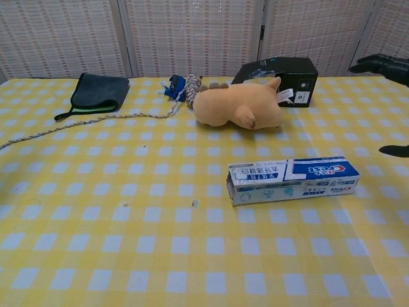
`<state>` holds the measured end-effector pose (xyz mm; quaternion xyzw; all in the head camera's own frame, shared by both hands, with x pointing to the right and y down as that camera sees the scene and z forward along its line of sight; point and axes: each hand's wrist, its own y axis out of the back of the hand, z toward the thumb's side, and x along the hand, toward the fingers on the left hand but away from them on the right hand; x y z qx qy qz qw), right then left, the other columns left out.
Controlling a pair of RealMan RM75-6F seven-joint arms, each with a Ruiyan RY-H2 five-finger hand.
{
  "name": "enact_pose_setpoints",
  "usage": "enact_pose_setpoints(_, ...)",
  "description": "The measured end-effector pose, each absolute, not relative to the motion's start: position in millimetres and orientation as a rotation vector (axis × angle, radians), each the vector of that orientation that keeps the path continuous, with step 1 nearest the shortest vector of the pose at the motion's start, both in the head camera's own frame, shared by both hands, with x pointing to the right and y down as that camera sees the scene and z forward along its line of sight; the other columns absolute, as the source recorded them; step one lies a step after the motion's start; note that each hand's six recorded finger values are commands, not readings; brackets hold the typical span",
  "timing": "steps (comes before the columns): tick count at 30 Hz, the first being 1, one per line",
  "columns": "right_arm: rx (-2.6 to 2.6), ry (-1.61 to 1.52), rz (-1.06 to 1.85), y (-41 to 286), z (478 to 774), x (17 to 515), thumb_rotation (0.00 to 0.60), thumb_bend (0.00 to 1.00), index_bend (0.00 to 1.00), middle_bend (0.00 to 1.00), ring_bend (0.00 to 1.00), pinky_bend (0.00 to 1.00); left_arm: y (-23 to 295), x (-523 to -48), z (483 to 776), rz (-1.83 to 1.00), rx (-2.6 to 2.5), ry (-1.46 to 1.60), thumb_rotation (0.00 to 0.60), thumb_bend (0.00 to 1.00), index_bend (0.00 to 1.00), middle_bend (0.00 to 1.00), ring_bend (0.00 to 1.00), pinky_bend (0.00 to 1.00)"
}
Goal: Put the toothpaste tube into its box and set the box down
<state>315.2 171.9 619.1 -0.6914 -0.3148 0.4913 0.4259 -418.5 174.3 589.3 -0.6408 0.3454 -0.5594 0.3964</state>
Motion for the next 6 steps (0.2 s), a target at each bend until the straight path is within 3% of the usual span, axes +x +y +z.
enact_pose_setpoints(6, -1.635, -0.859, 1.304, 196.9, 596.9, 355.4, 0.600, 0.23, 0.00, 0.00, 0.00, 0.00, 205.8, -456.2, 595.7, -1.493, -1.605, 0.918, 0.600, 0.16, 0.00, 0.04, 0.00, 0.00)
